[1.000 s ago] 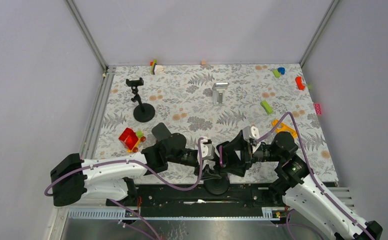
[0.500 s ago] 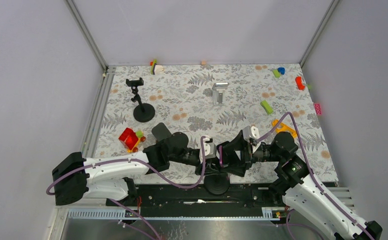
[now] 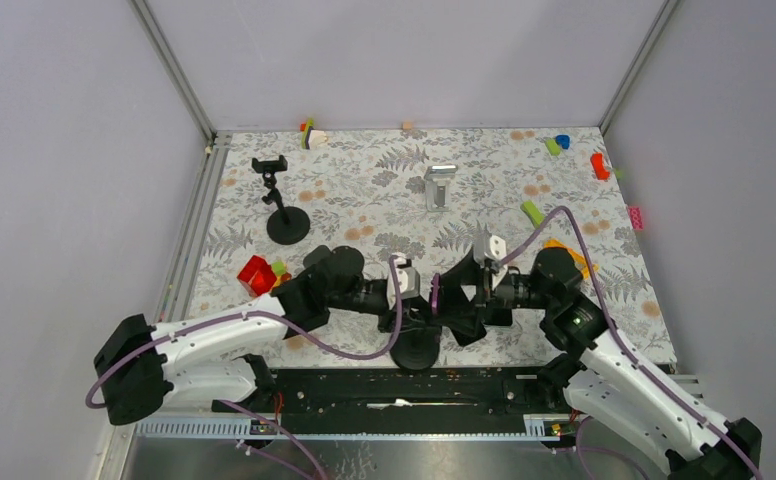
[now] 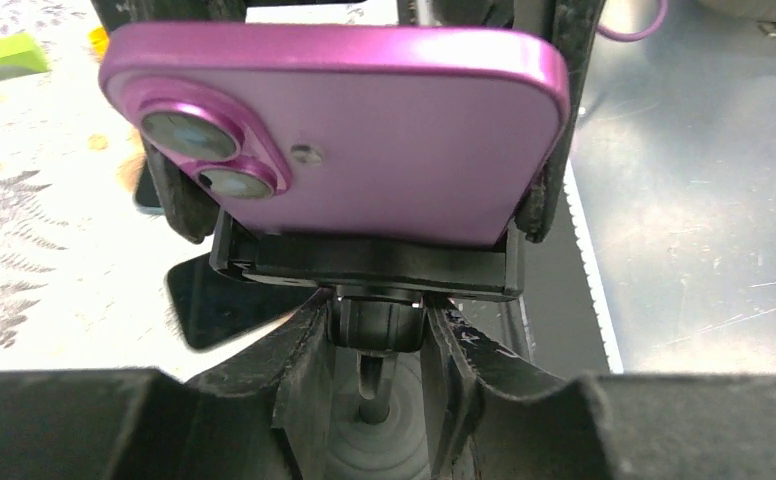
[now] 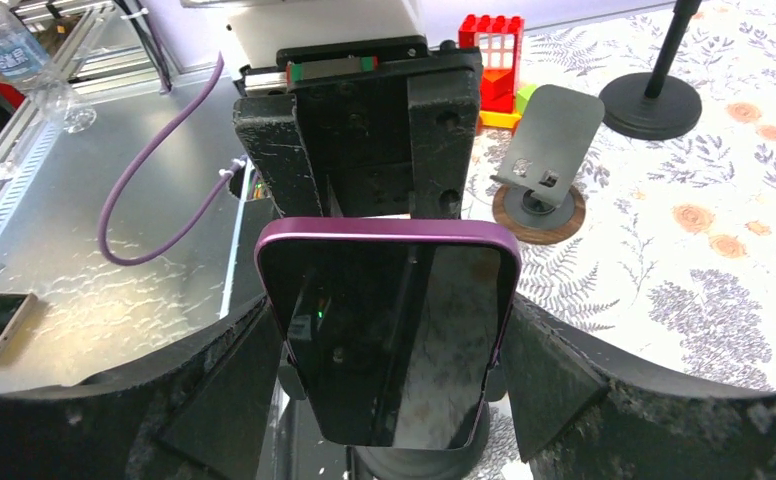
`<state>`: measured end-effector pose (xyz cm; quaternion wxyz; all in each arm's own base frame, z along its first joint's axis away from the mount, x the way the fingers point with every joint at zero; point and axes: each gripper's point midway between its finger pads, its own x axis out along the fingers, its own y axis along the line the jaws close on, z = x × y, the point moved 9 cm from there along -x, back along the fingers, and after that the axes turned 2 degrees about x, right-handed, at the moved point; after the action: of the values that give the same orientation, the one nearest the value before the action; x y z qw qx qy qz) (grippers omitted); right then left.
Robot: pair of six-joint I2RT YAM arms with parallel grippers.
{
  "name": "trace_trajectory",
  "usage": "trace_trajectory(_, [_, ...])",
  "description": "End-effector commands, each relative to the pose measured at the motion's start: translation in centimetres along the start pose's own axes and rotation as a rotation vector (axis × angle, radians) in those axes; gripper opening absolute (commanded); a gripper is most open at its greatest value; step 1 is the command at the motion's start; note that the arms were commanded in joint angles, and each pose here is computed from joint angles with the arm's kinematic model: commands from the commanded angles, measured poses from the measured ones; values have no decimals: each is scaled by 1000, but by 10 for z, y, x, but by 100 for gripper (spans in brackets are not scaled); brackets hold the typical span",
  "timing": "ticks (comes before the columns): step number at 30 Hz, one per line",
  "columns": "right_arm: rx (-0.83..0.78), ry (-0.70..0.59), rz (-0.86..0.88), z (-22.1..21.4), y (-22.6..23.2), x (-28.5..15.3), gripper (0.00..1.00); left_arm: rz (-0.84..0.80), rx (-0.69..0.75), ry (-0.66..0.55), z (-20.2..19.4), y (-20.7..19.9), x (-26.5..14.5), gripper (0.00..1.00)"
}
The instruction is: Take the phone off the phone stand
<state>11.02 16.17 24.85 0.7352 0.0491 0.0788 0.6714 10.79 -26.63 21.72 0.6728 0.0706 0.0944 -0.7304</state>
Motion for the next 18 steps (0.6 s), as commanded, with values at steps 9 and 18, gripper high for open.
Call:
trace_trajectory(9, [-71,-21,-62,26,-34,36,0,59,93,-93,17,12,-29,0])
trace_trajectory(18, [-80,40,-65,13,-25,43,49,97,78,-87,7,11,-32,0])
